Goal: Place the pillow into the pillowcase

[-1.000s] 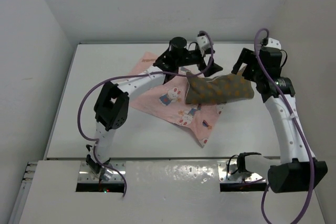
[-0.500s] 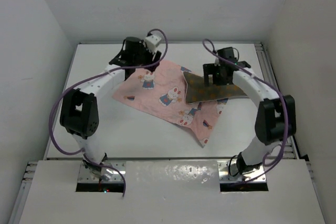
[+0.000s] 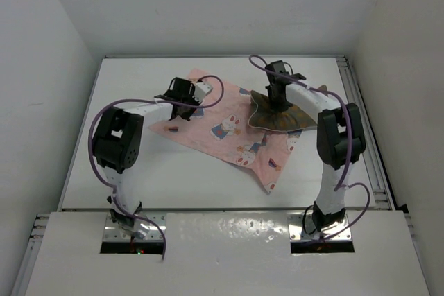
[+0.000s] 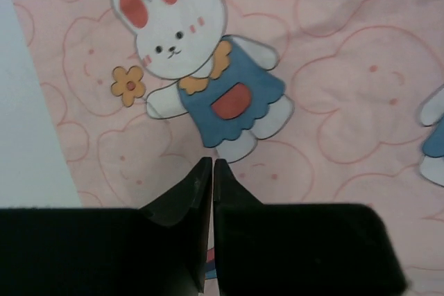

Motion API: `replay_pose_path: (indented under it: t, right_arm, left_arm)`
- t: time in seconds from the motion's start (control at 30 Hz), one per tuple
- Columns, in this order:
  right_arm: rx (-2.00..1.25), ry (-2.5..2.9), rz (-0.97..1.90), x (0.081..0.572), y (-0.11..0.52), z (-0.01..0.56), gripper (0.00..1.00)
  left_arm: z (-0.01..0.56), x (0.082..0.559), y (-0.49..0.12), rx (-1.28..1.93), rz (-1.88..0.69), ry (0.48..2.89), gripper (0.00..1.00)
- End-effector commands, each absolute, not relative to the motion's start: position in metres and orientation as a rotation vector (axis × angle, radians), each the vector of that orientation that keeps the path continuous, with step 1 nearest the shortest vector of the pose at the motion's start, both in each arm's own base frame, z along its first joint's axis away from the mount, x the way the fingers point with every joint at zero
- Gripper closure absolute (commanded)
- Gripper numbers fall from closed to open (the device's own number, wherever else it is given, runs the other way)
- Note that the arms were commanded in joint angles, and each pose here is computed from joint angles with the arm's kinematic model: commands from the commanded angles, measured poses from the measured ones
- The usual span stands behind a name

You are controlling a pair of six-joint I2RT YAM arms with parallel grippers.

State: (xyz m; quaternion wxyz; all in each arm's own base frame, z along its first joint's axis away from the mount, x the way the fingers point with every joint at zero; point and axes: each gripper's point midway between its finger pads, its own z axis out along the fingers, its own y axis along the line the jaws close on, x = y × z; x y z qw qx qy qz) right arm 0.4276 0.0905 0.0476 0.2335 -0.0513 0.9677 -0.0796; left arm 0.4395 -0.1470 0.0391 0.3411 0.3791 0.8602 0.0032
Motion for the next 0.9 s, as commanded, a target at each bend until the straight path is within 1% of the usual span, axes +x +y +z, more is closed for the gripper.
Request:
replay_pose_path:
  t: [0.0, 0.03, 0.1, 0.13, 0.2, 0.3, 0.4, 0.47, 0.5, 0.53, 0.57, 0.6, 0.63, 0.7, 0.73, 0.8, 0.87]
  right_arm:
    - [0.014, 2.546, -0.271, 0.431, 0.062, 0.095, 1.0]
    - [0.04, 2.499, -0.255, 0.43, 0.058, 0.116, 1.0]
    - [0.069, 2.477, -0.252, 0.421, 0.048, 0.128, 1.0]
    - [0.086, 2.434, -0.241, 0.416, 0.044, 0.147, 1.0]
    - [0.116, 2.423, -0.262, 0.401, 0.034, 0.151, 1.0]
    - [0.173, 2.371, -0.246, 0.38, 0.024, 0.169, 1.0]
    - [0.214, 2.342, -0.246, 0.361, 0.015, 0.181, 1.0]
    - [0.241, 2.323, -0.276, 0.349, 0.006, 0.189, 1.0]
    - [0.25, 2.322, -0.286, 0.345, 0.003, 0.19, 1.0]
    - [0.258, 2.315, -0.296, 0.339, -0.001, 0.192, 1.0]
    - [0.262, 2.315, -0.314, 0.336, -0.005, 0.192, 1.0]
    - [0.269, 2.32, -0.336, 0.333, -0.009, 0.191, 1.0]
    - [0.269, 2.337, -0.355, 0.327, -0.013, 0.189, 1.0]
    - [0.278, 2.343, -0.387, 0.323, -0.02, 0.191, 1.0]
    - [0.274, 2.362, -0.409, 0.317, -0.023, 0.189, 1.0]
    - [0.289, 2.365, -0.436, 0.314, -0.029, 0.188, 1.0]
    - [0.301, 2.372, -0.441, 0.311, -0.033, 0.187, 1.0]
  left_arm:
    - [0.035, 0.456, -0.117, 0.899, 0.11, 2.242, 1.0]
    - [0.033, 0.458, -0.106, 0.87, 0.175, 2.249, 1.0]
    - [0.023, 0.454, -0.089, 0.862, 0.245, 2.27, 1.0]
    - [0.022, 0.456, -0.079, 0.868, 0.302, 2.254, 1.0]
    - [0.028, 0.468, -0.059, 0.829, 0.384, 2.217, 1.0]
    - [0.031, 0.481, -0.032, 0.783, 0.462, 2.221, 1.0]
    - [0.04, 0.496, -0.026, 0.795, 0.473, 2.206, 1.0]
    - [0.064, 0.509, -0.049, 0.843, 0.425, 2.134, 0.99]
    - [0.066, 0.5, -0.066, 0.937, 0.335, 2.137, 0.93]
    - [0.078, 0.501, -0.086, 0.985, 0.278, 2.099, 0.84]
    - [0.077, 0.492, -0.096, 1.039, 0.219, 2.116, 0.58]
    - [0.084, 0.49, -0.113, 1.075, 0.114, 2.086, 0.48]
    - [0.082, 0.484, -0.12, 1.096, 0.067, 2.097, 0.33]
    - [0.072, 0.466, -0.132, 1.141, -0.074, 2.129, 0.15]
    - [0.066, 0.459, -0.134, 1.154, -0.103, 2.142, 0.01]
    - [0.046, 0.443, -0.136, 1.186, -0.127, 2.173, 0.0]
    - [0.034, 0.44, -0.136, 1.218, -0.098, 2.156, 0.02]
